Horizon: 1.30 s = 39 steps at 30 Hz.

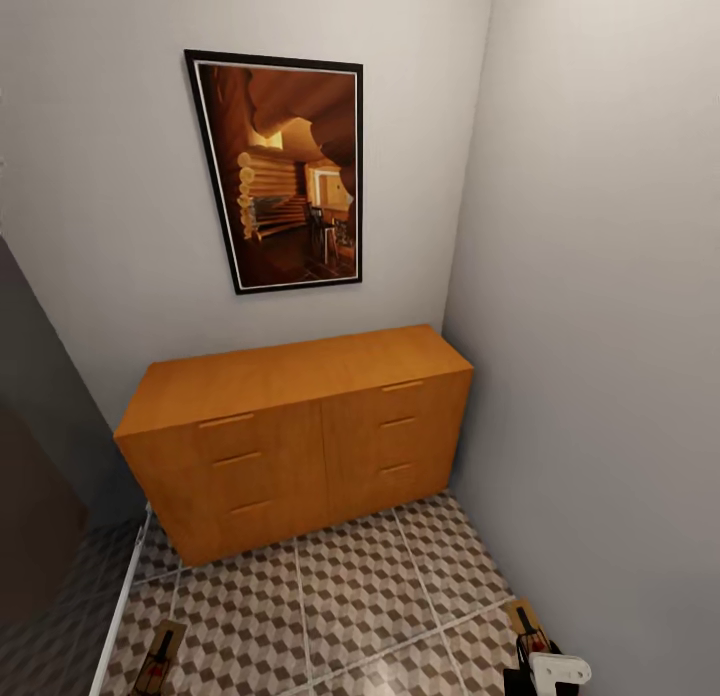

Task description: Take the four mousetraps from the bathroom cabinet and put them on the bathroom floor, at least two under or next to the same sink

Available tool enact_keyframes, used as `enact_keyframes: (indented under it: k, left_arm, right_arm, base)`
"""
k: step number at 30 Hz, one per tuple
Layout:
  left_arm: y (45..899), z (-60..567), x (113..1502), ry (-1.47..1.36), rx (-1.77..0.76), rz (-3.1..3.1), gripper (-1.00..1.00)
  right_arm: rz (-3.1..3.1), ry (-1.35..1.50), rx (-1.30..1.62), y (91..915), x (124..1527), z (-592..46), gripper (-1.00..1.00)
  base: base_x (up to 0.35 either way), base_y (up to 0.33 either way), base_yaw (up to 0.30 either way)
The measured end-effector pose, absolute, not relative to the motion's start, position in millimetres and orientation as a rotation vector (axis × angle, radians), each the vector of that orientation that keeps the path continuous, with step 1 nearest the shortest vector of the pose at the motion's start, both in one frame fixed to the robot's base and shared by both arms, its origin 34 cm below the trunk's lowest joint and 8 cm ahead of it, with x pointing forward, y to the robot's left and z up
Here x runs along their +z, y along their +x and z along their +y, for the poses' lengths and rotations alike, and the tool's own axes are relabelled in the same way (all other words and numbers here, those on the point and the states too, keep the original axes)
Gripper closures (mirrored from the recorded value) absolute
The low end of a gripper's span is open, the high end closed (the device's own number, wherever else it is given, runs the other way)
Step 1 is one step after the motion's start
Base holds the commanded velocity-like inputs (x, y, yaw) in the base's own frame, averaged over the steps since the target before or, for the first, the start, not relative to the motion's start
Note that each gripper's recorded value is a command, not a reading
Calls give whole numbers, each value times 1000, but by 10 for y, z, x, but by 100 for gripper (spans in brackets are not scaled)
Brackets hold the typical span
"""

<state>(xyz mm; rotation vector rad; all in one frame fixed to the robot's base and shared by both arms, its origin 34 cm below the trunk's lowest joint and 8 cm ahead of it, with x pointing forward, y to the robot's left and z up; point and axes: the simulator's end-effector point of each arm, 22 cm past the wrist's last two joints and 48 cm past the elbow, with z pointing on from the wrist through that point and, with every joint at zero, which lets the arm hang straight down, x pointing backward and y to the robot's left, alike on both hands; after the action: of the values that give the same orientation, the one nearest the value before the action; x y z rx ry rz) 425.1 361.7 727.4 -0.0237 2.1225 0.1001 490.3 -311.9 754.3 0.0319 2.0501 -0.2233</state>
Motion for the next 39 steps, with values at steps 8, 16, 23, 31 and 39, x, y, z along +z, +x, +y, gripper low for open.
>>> enact_keyframes:
  k: [8, 16, 23, 31, 39]
  left_arm:
    - [4286, 3618, 7315, -24, 100, 2109, 100]
    - [4321, 3618, 7357, -25, 99, 2096, 100]
    - [4352, 3618, 7394, -26, 99, 2085, 100]
    - [4385, 3617, 7436, -26, 99, 2072, 100]
    - [4401, 3616, 7456, -26, 98, 2066, 100]
  right_arm:
    - [2037, 33, -223, 4935, 7593, -3119, 100]
    - [2024, 35, -222, 4967, 7643, -3119, 100]
    - [2012, 36, -221, 4994, 7688, -3119, 100]
    - [2001, 40, -213, 5024, 7734, -3075, 100]
    - [1995, 40, -212, 5038, 7755, -3066, 100]
  base:
    - [0, 0, 0]
    - [0, 0, 0]
    - [0, 0, 0]
    - [0, 0, 0]
    - [0, 0, 0]
